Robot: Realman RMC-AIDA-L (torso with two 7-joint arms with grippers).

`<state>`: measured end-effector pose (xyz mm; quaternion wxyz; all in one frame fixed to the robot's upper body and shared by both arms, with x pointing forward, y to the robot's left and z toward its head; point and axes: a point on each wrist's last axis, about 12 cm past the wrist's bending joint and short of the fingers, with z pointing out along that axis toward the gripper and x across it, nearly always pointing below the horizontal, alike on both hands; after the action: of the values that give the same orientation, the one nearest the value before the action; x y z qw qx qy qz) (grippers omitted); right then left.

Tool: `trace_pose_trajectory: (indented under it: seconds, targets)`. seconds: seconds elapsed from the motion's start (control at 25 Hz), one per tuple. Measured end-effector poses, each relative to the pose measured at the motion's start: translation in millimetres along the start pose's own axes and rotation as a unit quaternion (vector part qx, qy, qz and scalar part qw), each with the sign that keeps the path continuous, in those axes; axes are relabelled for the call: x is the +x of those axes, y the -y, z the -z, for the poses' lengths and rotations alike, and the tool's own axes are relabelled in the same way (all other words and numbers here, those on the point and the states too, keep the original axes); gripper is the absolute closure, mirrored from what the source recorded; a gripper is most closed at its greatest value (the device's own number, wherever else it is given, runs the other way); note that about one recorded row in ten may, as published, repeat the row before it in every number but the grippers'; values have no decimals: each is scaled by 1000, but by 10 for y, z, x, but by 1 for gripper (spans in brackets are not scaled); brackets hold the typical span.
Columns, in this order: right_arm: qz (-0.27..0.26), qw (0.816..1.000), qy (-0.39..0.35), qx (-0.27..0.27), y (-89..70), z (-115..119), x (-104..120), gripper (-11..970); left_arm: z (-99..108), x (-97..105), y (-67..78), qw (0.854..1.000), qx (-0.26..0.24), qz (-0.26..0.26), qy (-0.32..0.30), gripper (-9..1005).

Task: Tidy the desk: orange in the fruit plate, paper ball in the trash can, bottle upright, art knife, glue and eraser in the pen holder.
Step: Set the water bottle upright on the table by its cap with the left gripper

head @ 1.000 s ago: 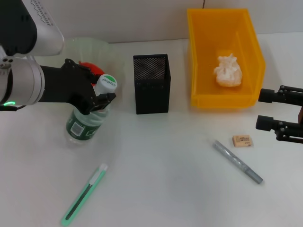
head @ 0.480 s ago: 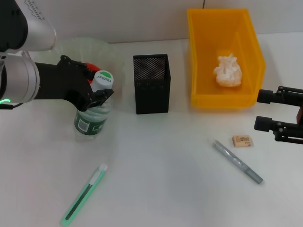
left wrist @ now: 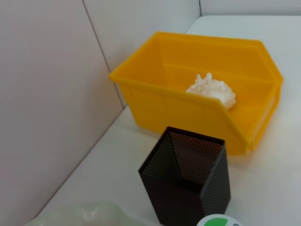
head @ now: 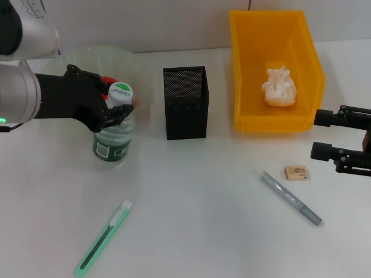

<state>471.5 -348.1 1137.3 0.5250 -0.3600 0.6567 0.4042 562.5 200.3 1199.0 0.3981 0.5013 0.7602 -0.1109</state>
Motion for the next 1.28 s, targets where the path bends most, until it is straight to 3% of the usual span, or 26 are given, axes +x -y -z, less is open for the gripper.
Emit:
trace_pose_trajectory:
  seconds: [1.28]
  targets:
    - [6, 1000, -2, 0, 48, -50, -38, 311, 91, 126, -43, 999, 1, 38, -10, 557]
